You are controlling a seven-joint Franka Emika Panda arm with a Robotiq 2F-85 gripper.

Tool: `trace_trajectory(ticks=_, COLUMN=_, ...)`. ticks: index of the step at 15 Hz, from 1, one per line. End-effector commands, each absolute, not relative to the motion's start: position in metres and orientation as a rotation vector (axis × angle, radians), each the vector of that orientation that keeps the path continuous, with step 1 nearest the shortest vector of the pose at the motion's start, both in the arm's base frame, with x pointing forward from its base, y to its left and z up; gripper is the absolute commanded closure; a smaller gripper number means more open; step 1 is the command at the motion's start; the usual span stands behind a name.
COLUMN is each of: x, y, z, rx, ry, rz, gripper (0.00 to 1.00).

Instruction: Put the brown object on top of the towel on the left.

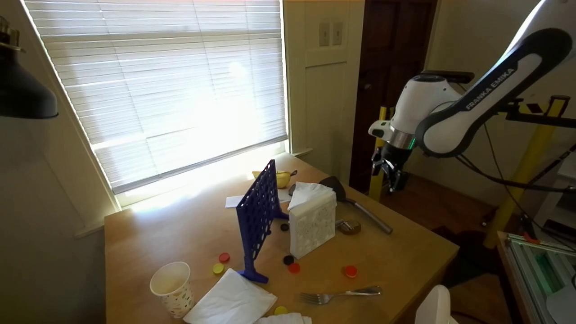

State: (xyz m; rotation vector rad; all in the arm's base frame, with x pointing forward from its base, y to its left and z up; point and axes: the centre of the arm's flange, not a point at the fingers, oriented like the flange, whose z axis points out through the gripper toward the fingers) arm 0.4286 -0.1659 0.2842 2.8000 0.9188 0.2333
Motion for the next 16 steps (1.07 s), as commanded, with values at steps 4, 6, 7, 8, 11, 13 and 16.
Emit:
trace_trajectory(ticks=4, x=0.449, y=-0.144, z=0.245, rx=2.833, ry=0.946, rz=0.261, gripper=0.00)
trace_trajectory(ticks=6, x=0.454, y=-0.144, z=0.241, rx=2.834, ry=0.949, rz=0.256, gripper=0.00)
trace_trajectory(ticks=7, x=0.454, y=-0.144, z=0.242, rx=2.832, ry=0.948, rz=0.258, gripper=0.00)
trace_trajectory(ticks=8, x=0.455, y=-0.145, z=0.242, rx=2.831, ry=0.947, rz=0.260, gripper=0.00)
trace_trajectory(ticks=11, x=0.467, y=-0.147, z=0.218, rx=2.905, ry=0.928, rz=0.318, gripper=0.00)
trace_trajectory(ticks=13, x=0.472, y=-0.147, z=0.205, rx=2.923, ry=0.934, rz=0.338, gripper=0.00)
trace_trajectory(ticks=16, x=0.477, y=-0.149, z=0.188, rx=2.922, ry=1.003, rz=0.338, gripper=0.00)
